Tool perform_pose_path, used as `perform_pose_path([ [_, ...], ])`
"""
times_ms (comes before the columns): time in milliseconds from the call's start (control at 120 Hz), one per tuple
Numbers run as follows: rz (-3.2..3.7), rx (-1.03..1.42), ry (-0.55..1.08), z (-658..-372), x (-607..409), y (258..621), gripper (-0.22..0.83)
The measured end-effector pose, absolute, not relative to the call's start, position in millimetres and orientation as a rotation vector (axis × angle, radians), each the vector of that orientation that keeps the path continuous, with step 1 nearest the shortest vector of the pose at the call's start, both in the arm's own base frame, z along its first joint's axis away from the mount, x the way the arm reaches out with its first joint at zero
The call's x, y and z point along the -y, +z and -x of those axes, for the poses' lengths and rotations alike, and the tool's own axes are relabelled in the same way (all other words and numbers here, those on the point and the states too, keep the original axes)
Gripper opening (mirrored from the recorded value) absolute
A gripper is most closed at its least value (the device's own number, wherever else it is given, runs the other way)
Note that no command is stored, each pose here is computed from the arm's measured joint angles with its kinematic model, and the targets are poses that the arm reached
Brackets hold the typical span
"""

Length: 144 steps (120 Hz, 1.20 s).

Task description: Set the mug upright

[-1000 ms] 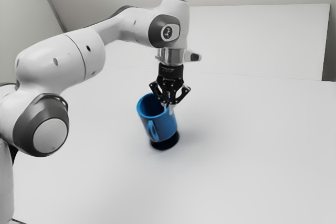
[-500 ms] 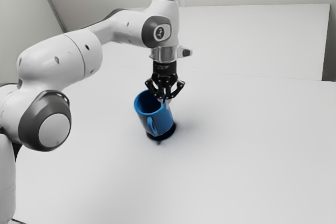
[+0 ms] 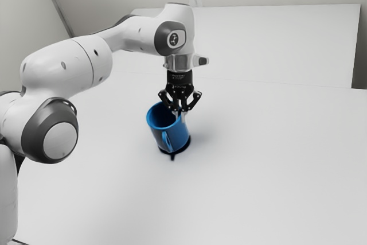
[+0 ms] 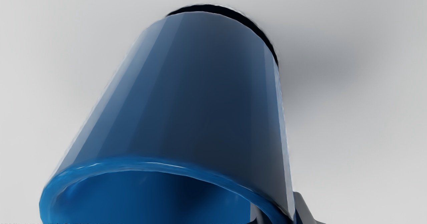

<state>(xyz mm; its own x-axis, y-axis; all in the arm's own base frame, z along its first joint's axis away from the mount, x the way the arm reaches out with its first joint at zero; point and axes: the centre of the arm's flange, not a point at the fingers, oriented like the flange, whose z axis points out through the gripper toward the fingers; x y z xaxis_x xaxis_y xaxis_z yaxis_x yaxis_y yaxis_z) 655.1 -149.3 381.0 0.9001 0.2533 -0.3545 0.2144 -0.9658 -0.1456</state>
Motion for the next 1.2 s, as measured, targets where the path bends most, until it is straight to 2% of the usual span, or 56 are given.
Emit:
perform_pose_path([
  [200,2.954,0.390,0.607,-649.9,141.5,376.7,-0.05],
  [367,2.961,0.395,0.599,-648.1,141.9,384.3,0.23],
  [475,2.985,0.399,0.544,-645.1,141.0,411.2,0.36],
  [617,3.044,0.424,0.398,-635.2,117.6,468.0,0.46],
  [850,3.128,0.355,0.111,-616.4,54.6,548.1,0.55],
  [967,3.143,0.275,0.028,-612.1,33.6,568.8,0.57],
  [1200,3.154,0.077,-0.112,-625.6,13.4,599.9,0.59],
])
